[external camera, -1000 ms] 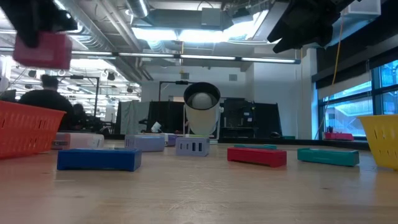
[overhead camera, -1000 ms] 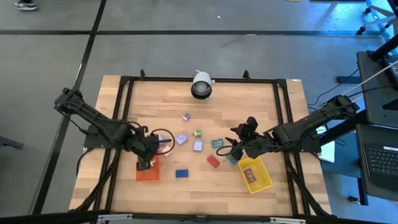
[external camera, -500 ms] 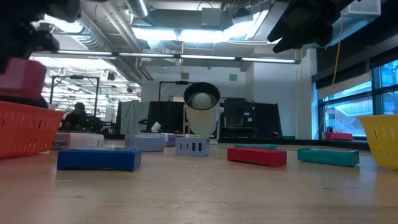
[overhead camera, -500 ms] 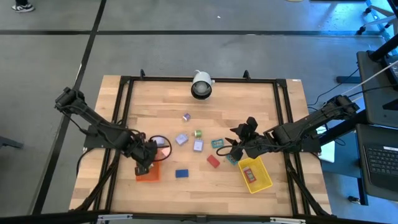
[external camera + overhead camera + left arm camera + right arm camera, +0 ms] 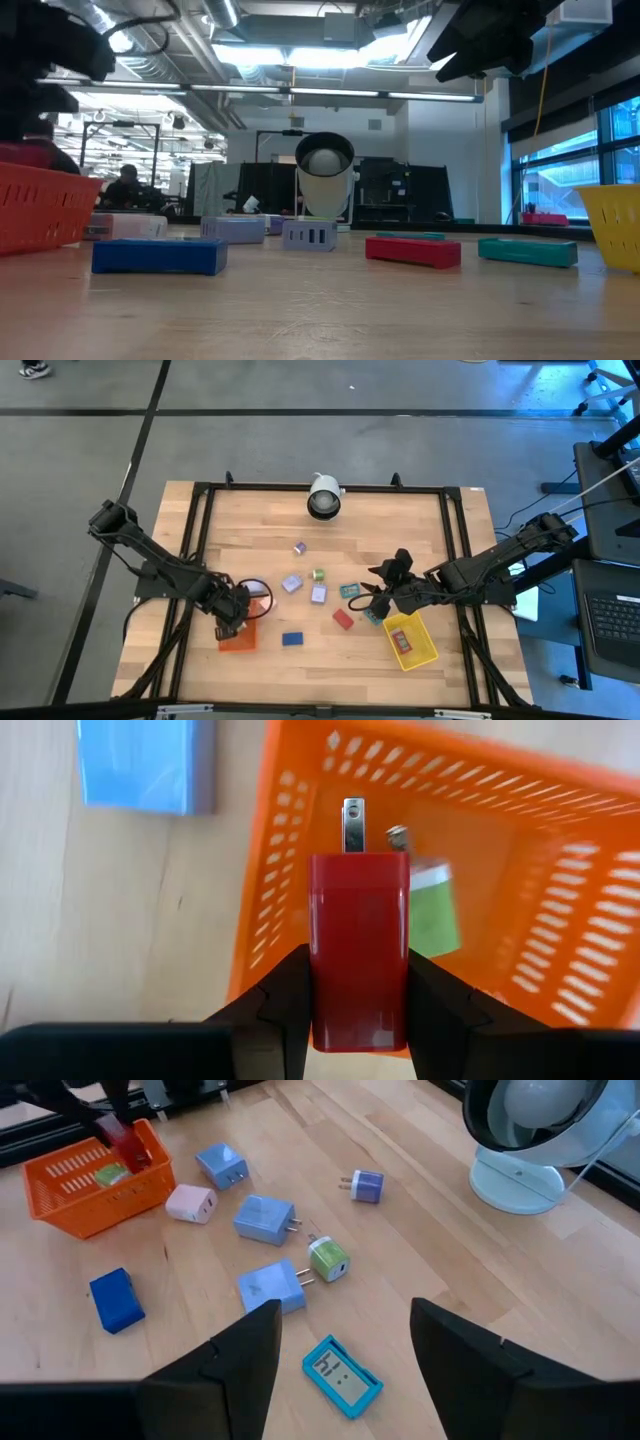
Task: Pick & Place Office items
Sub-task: Put the red charger adapter into the orange basket, then put the blue digital clock into the yellow basket
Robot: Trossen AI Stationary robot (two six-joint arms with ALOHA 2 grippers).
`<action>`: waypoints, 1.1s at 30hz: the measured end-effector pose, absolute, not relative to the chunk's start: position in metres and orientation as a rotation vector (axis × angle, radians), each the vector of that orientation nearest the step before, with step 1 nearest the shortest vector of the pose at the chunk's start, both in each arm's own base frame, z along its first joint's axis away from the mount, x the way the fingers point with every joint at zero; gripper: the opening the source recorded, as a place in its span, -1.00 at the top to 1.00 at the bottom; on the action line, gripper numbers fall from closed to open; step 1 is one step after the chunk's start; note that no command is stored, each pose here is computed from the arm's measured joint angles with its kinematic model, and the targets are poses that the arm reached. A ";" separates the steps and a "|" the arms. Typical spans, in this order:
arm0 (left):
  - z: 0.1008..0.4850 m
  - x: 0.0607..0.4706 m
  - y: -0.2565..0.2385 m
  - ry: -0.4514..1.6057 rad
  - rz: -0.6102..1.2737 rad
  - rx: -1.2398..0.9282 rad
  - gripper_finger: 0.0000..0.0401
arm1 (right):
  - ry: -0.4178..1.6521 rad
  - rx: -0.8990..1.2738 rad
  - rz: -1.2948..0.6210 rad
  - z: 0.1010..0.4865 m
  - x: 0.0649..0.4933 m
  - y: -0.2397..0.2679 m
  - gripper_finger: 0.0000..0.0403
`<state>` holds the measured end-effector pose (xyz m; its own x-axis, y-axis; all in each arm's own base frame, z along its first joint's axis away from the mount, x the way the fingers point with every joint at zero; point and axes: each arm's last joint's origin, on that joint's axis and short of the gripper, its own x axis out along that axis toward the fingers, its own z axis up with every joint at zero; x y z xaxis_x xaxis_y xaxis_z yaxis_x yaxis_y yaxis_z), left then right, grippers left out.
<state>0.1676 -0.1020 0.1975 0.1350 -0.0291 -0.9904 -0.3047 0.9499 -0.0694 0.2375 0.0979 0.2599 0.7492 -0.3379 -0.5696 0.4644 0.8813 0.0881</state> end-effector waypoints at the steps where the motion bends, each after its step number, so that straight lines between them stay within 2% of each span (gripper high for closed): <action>1: 0.195 0.166 -0.101 1.433 0.213 -0.282 0.42 | 0.575 0.231 -0.442 0.260 0.237 0.098 -0.11; 7: 0.190 0.164 -0.100 1.441 0.238 -0.290 0.42 | 0.575 0.231 -0.442 0.260 0.237 0.098 -0.11; 15: 0.190 0.164 -0.101 1.448 0.209 -0.296 0.14 | 0.578 0.225 -0.439 0.260 0.238 0.098 -0.11; 24: 0.191 0.167 -0.102 1.436 0.191 -0.316 0.12 | 0.580 0.214 -0.435 0.260 0.237 0.098 -0.11; 33: 0.221 0.167 -0.102 1.465 0.222 -0.241 -0.08 | 0.576 0.217 -0.433 0.260 0.238 0.098 -0.11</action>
